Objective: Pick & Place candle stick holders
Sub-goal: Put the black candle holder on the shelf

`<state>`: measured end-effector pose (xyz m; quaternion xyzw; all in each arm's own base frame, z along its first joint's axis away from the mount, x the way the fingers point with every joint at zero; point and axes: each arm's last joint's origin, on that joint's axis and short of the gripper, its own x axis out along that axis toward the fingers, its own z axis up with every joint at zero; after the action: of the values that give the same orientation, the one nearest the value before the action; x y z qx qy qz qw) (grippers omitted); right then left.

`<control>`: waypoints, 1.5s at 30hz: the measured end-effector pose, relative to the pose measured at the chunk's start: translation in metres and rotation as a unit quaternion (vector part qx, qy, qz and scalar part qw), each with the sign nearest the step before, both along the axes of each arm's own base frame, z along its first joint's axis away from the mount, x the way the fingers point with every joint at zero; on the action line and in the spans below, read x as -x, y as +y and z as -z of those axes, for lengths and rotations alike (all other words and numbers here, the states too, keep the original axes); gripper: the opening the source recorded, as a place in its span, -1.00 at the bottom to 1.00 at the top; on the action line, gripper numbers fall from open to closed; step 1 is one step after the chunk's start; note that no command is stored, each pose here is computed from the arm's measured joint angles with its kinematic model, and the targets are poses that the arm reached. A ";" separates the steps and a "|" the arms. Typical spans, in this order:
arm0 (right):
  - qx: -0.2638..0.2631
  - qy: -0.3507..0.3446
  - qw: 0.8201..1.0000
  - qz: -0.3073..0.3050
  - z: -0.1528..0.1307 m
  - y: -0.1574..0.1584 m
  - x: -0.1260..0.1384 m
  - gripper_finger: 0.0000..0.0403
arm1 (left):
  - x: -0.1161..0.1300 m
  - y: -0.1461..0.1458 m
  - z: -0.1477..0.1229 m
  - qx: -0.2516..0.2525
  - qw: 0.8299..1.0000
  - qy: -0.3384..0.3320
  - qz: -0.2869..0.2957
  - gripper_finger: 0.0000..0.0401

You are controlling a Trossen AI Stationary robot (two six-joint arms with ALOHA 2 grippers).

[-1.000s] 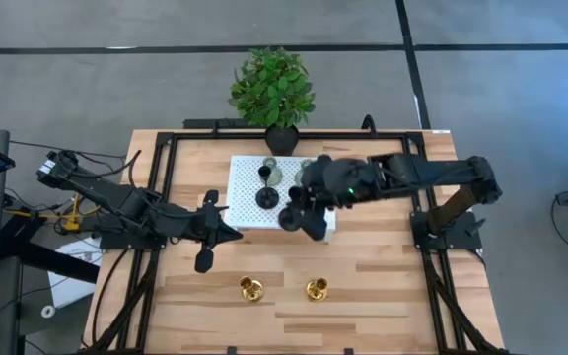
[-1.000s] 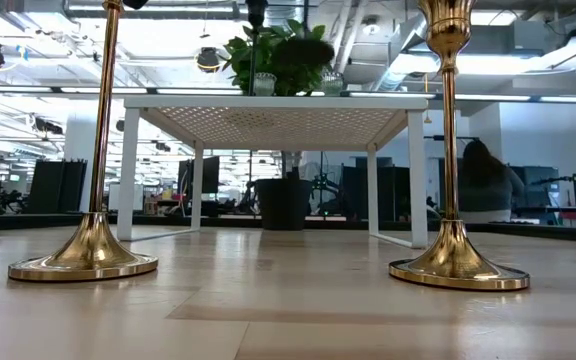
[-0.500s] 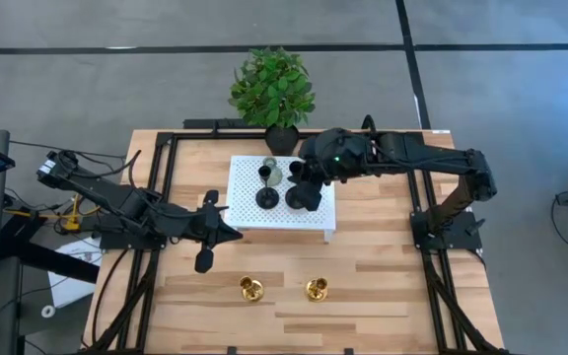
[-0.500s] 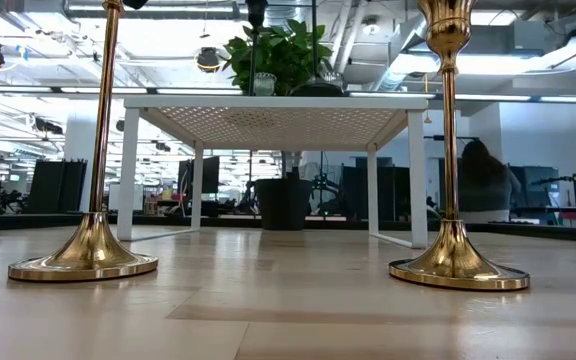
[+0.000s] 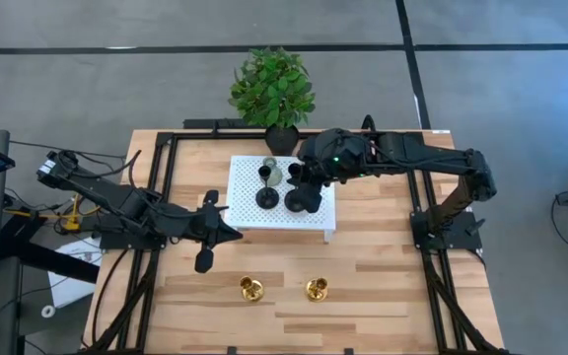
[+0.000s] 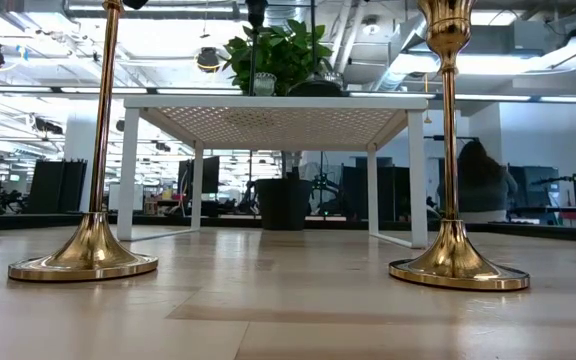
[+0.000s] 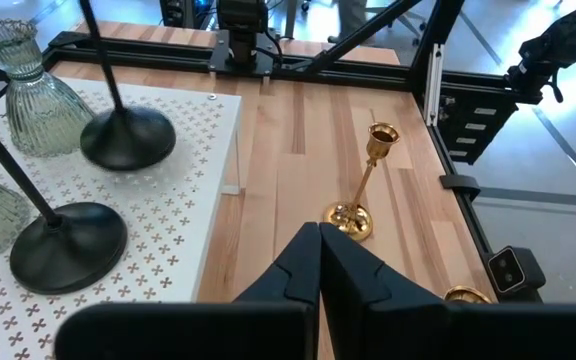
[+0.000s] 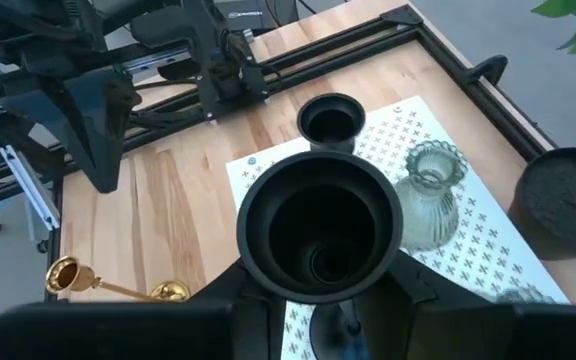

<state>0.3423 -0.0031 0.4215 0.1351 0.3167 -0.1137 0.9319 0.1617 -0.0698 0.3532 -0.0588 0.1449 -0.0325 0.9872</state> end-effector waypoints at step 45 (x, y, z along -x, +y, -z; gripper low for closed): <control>0.007 0.065 0.998 0.004 0.022 -0.008 -0.011 -0.42 | 0.000 0.000 0.000 0.000 1.000 0.000 0.000 -0.99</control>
<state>0.3529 -0.0108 0.3991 0.1218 0.3755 -0.1284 0.9098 0.1617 -0.0698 0.3532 -0.0588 0.1449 -0.0325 0.9872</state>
